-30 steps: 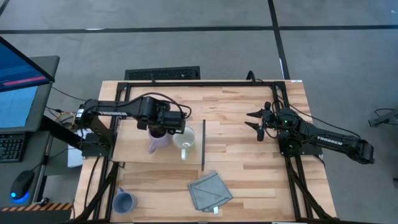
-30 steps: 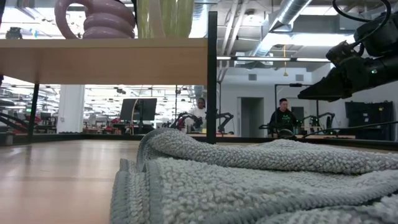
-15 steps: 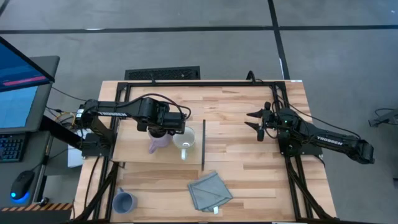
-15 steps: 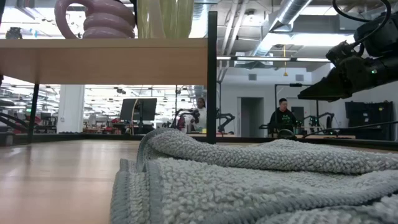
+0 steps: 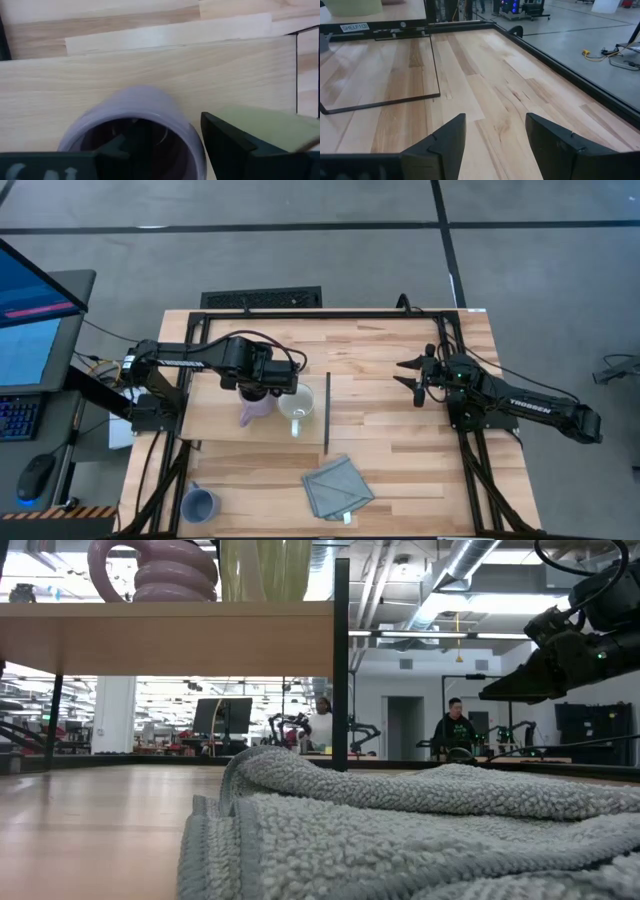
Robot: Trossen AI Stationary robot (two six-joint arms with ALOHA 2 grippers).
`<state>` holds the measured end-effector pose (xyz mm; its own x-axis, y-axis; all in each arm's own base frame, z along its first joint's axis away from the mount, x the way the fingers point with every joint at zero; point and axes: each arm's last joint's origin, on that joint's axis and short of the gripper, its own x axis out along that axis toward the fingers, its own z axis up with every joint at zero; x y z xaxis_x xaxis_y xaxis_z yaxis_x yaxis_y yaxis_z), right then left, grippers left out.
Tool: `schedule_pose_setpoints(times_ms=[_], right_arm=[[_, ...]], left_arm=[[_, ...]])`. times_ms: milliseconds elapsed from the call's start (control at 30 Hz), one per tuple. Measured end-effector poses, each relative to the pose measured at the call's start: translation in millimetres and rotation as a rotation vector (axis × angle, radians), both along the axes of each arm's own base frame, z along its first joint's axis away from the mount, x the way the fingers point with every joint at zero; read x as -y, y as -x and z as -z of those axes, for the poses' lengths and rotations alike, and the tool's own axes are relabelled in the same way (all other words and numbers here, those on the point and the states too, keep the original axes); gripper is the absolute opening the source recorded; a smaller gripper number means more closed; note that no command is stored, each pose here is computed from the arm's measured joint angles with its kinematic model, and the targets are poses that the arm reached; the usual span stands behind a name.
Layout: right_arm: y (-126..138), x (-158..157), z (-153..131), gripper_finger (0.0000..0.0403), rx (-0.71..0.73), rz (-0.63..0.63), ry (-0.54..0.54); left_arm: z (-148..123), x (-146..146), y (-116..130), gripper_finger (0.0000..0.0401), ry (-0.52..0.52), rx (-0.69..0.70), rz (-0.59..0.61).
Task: Stack small to large cups/mugs on shelf
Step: Put the purple mug on the shelf
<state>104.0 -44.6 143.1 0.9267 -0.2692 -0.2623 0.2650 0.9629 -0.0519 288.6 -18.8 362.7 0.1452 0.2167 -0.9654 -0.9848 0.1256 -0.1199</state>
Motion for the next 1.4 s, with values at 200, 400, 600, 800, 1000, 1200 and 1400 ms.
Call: schedule_pose_setpoints(times_ms=[200,400,600,800,1000,1200,1400], right_arm=[[0.0,0.0,0.0,0.023,-0.002,-0.001,0.007],[0.0,0.0,0.0,0.023,-0.002,-0.002,0.007],[0.0,0.0,0.0,0.023,-0.002,-0.002,0.007],[0.0,0.0,0.0,0.023,-0.002,-0.002,0.007],[0.0,0.0,0.0,0.023,-0.002,-0.002,0.007],[0.0,0.0,0.0,0.023,-0.002,-0.002,0.007],[0.0,0.0,0.0,0.023,-0.002,-0.002,0.007]], left_arm=[[0.3,1.6,0.1,0.0156,0.051,-0.011,0.039],[0.3,1.8,0.1,0.0156,0.055,-0.014,0.055],[0.3,1.6,0.1,0.0156,0.049,-0.015,0.059],[0.3,1.2,0.1,0.0176,0.034,-0.014,0.057],[0.3,1.3,0.1,0.0223,0.035,-0.014,0.056],[0.3,1.7,0.2,0.0251,0.051,-0.015,0.054],[0.3,1.8,0.2,0.0254,0.053,-0.013,0.046]])
